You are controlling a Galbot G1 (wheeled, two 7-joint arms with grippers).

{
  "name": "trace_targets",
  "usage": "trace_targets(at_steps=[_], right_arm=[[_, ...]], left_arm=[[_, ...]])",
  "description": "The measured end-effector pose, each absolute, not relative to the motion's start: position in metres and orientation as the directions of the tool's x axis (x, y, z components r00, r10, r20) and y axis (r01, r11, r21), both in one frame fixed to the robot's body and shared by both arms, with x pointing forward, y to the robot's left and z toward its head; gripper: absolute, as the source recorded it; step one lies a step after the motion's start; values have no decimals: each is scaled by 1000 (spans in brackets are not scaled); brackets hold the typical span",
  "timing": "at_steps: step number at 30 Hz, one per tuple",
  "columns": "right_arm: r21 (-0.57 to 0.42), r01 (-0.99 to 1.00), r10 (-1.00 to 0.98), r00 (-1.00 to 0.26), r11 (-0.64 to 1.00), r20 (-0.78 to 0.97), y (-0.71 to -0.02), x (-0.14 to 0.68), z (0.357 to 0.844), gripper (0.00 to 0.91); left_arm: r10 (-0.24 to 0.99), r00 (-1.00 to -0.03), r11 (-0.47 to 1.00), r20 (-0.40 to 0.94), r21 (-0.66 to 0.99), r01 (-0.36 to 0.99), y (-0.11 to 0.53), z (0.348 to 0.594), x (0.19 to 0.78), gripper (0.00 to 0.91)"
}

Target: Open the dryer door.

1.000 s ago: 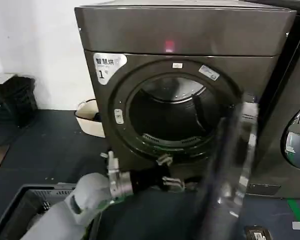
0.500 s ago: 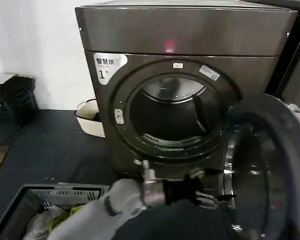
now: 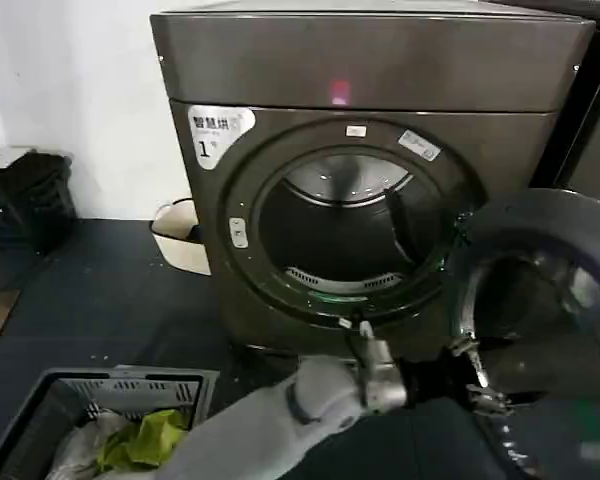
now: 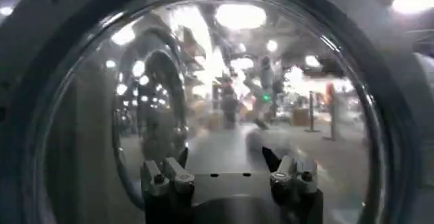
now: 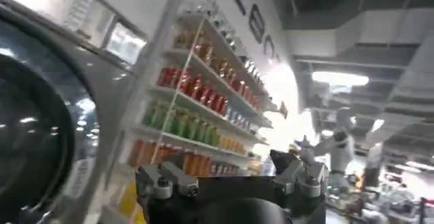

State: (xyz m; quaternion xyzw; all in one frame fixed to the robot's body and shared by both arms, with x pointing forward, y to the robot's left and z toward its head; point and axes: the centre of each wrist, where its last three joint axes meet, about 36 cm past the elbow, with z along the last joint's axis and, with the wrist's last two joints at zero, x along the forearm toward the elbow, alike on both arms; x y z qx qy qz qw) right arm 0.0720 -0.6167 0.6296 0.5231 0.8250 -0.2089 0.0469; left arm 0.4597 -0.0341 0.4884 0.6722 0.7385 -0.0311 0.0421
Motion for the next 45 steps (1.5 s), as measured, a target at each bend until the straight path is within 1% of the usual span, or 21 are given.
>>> trace_targets(at_steps=[6,13,17,22,25,28,32,36,45], right_arm=[[-287,888,827,-446,359,-343,-614,66,636,907],[-276,890,820,-446,363,-359,-614,63,639,907],[-280,886,807,-455,369,-377,-612,66,641,907],[-282,886,805,-456,369,-379,-612,65,642,907],[-282,886,804,-456,368,-382,-613,65,644,907],[-284,884,800,-459,370,-386,-613,66,645,907],[-286,883,796,-462,372,-391,-613,67,648,907],[-287,884,795,-461,370,-395,-613,66,651,907],[-289,882,792,-465,373,-396,-614,66,652,907]], left_arm=[[988,-94,98,-120,31,995,-67,489,467,907],[984,-111,121,-140,64,991,-99,474,469,907],[974,-147,162,-171,81,983,-114,473,472,907],[974,-136,158,-180,117,981,-132,474,475,907],[977,-140,161,-160,126,979,-132,469,479,907],[974,-168,188,-151,130,973,-131,466,485,907],[968,-199,227,-156,187,956,-130,465,493,907],[963,-222,251,-152,211,945,-127,462,502,907],[961,-206,243,-183,215,946,-128,466,501,907]])
